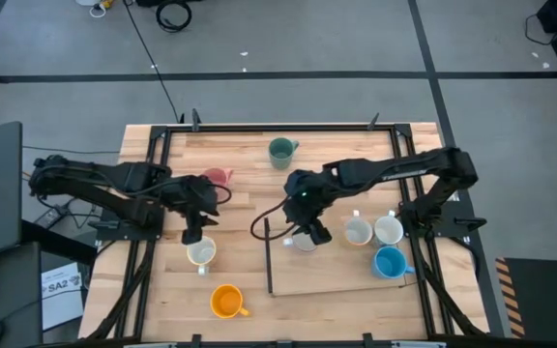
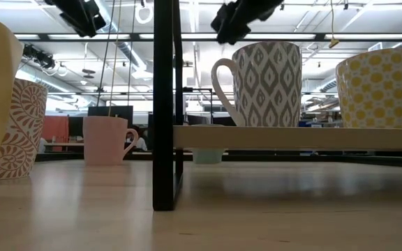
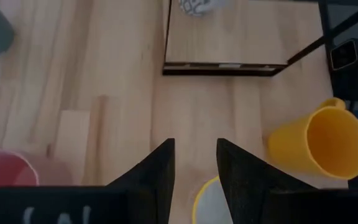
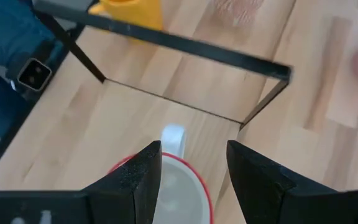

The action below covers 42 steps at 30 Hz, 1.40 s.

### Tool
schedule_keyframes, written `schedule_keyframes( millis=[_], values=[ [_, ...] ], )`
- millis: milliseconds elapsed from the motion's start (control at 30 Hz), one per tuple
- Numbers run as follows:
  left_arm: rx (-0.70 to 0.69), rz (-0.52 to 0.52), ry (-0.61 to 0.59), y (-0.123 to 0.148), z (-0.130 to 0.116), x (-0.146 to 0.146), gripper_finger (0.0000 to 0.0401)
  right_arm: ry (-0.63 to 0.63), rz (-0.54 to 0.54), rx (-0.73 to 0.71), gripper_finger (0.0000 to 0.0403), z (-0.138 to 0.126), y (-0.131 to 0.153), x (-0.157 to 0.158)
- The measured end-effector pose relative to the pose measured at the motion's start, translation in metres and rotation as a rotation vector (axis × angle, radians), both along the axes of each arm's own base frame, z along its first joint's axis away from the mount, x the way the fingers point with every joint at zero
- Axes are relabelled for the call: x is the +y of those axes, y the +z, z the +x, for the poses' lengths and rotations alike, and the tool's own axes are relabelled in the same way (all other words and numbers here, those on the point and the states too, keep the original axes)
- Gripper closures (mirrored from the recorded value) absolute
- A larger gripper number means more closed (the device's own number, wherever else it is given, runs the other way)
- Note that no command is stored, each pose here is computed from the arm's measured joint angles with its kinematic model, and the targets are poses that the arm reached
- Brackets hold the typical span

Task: Place coffee mugs
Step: Put the gray patterned mug on the shelf

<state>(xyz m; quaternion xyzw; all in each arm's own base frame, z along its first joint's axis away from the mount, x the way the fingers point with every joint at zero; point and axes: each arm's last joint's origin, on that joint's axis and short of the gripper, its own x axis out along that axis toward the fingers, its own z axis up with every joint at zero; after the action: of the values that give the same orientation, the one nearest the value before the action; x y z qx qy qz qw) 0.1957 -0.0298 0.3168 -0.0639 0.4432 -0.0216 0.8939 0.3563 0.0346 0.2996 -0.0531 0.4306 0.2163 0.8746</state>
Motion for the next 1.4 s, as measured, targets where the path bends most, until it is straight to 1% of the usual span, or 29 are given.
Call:
schedule_keyframes(
  millis=[100, 267, 400, 500, 733, 933, 1200, 1400],
  values=[
    [-0.011, 0.017, 0.017, -0.004, -0.004, 0.001, 0.0278, 0.008, -0.011, 0.04, 0.0216, 0.004, -0.01, 0.002],
    [-0.015, 0.041, 0.036, -0.006, -0.002, 0.002, 0.0278, 0.065, -0.07, 0.031, 0.0216, 0.006, -0.015, 0.007],
    [-0.034, 0.038, 0.035, -0.005, 0.0, 0.002, 0.0278, 0.034, -0.144, 0.04, 0.0216, 0.006, -0.018, 0.008],
    [-0.051, 0.037, 0.034, -0.004, 0.001, 0.001, 0.0278, 0.02, -0.175, 0.054, 0.0216, 0.005, -0.019, 0.007],
    [-0.071, 0.043, 0.023, -0.003, 0.002, 0.001, 0.0278, 0.025, -0.179, 0.095, 0.0216, 0.002, -0.021, 0.007],
    [-0.073, 0.043, 0.022, -0.003, 0.002, 0.001, 0.0278, 0.024, -0.179, 0.094, 0.0219, 0.002, -0.021, 0.007],
    [-0.075, 0.042, 0.022, -0.003, 0.003, 0.001, 0.0278, 0.041, -0.161, 0.14, 0.0232, 0.013, -0.042, 0.009],
    [-0.078, 0.042, 0.022, -0.002, 0.003, 0.001, 0.0278, 0.041, -0.16, 0.144, 0.0244, 0.013, -0.043, 0.009]
  ],
)
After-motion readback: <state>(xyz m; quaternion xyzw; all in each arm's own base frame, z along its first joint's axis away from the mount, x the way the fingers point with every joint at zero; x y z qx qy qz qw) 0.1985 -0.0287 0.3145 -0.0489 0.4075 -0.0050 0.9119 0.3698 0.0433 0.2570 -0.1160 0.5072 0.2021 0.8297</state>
